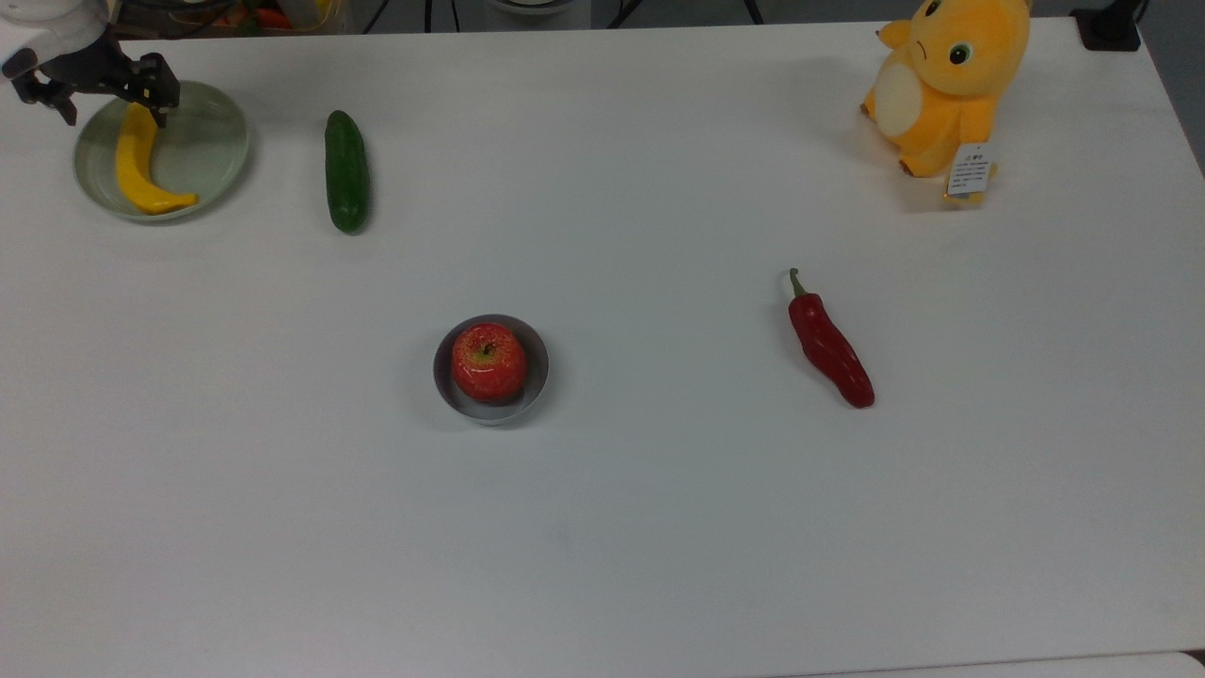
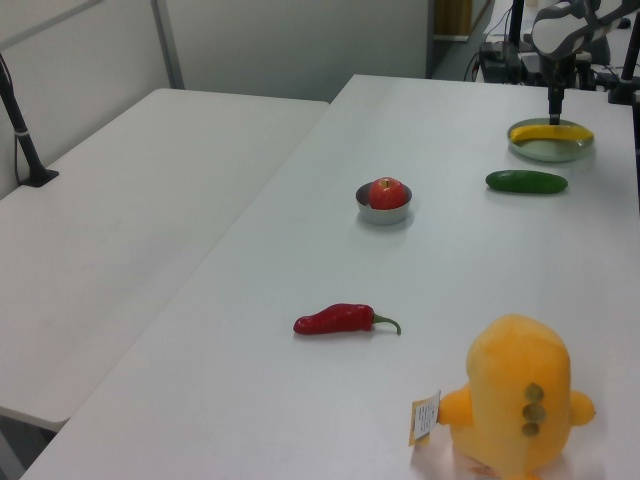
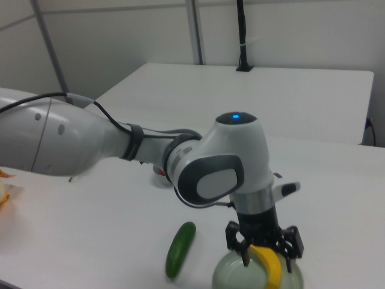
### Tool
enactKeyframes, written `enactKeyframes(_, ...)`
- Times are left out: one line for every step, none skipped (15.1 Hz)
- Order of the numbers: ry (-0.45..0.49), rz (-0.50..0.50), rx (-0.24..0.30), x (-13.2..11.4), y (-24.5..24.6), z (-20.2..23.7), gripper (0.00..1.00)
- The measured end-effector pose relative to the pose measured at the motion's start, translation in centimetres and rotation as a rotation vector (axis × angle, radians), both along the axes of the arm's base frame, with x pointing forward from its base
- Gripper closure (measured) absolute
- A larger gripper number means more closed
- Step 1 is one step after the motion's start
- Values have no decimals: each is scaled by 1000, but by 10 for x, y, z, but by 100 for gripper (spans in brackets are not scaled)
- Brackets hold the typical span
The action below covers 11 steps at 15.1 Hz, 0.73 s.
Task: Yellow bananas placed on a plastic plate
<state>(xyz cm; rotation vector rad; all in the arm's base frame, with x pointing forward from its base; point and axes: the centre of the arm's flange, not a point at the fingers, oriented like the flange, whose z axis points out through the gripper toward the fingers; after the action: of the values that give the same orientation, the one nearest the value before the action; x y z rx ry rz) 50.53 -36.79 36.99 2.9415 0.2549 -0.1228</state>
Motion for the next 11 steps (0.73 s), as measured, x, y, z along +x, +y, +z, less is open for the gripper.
enactKeyframes(-16, -2, 6, 3, 2, 7, 0)
enactKeyframes(-28, -5, 16, 7, 7, 17, 0)
enactKeyframes(-35, -15, 28, 11, 12, 30, 0)
enactKeyframes(-48, -33, 41, 16, 19, 48, 0)
enactKeyframes(-74, -66, 57, 21, 28, 70, 0)
enactKeyframes(-108, -111, 79, 25, 37, 94, 0)
enactKeyframes(-142, -158, 107, 28, 48, 120, 0)
enactKeyframes(-167, -203, 133, 28, 60, 145, 0)
enactKeyframes(-185, -241, 156, 27, 73, 170, 0)
enactKeyframes(-200, -269, 176, 26, 87, 193, 0)
enactKeyframes(-213, -297, 195, 24, 103, 212, 0)
